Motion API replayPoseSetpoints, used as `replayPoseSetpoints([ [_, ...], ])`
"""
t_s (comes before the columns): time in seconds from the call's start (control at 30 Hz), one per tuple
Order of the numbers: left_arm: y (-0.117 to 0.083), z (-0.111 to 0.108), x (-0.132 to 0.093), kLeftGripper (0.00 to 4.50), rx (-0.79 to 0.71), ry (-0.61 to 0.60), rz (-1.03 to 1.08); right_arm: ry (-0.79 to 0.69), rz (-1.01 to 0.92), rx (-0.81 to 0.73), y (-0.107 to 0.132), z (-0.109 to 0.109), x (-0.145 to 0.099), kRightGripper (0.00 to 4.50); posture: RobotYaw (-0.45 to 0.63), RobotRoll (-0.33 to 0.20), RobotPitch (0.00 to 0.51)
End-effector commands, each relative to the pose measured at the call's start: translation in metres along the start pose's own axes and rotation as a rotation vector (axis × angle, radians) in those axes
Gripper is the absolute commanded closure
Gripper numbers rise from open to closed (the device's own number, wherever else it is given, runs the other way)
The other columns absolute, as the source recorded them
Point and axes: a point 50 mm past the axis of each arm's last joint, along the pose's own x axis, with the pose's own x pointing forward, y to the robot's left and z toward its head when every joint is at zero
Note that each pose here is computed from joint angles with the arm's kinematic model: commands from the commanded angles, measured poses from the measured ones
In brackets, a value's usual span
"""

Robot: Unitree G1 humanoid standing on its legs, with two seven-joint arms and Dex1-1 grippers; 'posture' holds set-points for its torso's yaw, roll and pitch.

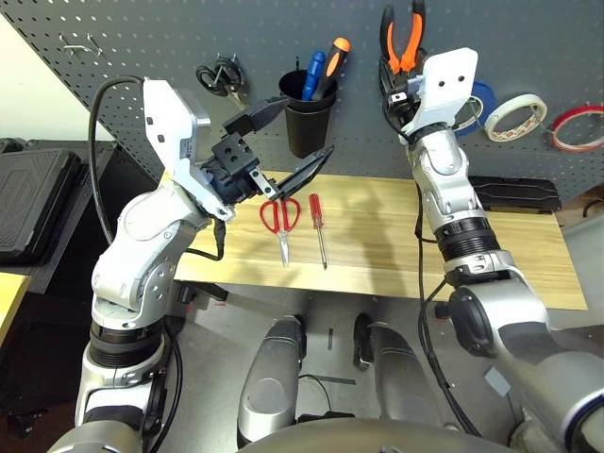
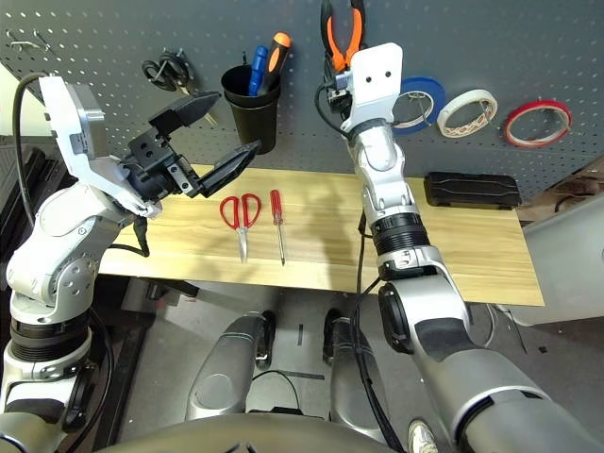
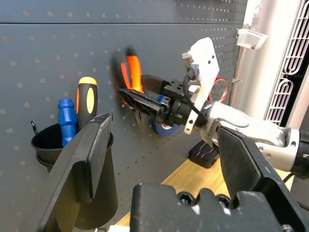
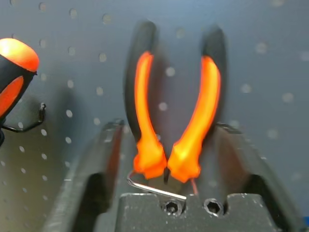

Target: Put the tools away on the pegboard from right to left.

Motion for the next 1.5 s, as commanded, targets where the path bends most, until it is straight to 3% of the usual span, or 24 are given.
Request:
replayPoseSetpoints([
  [0.03,-0.002,-0.006,-0.002,0.0,-0.01,0.024,-0.013,-0.144,0.025,-0.071,-0.003,0.015,-0.007,0.02,0.29,0.0,0.215],
  [0.27,-0.002,-0.017,-0.007,0.0,-0.036,0.079,0.02,-0.258,0.175,-0.211,-0.011,0.022,-0.039,0.02,0.29,0.0,0.217],
  [0.57,-0.011,-0.046,-0.016,0.0,-0.105,0.233,0.079,0.08,0.369,-0.236,-0.03,-0.01,-0.106,0.02,0.27,0.0,0.225],
  [0.73,-0.027,-0.083,-0.017,0.0,-0.139,0.384,0.148,0.393,0.568,-0.215,-0.039,-0.038,-0.146,0.02,0.25,0.0,0.227],
  [0.9,-0.038,-0.111,-0.011,0.0,-0.191,0.475,0.231,0.594,0.664,-0.172,-0.047,-0.053,-0.171,0.02,0.25,0.0,0.227],
  [1.13,-0.052,-0.148,0.01,0.0,-0.199,0.624,0.343,0.724,0.713,-0.152,-0.048,-0.061,-0.194,0.02,0.24,0.0,0.235],
  [1.5,-0.049,-0.195,0.039,0.0,-0.322,0.82,0.428,0.887,0.728,-0.141,-0.045,-0.07,-0.214,0.02,0.19,0.0,0.28],
])
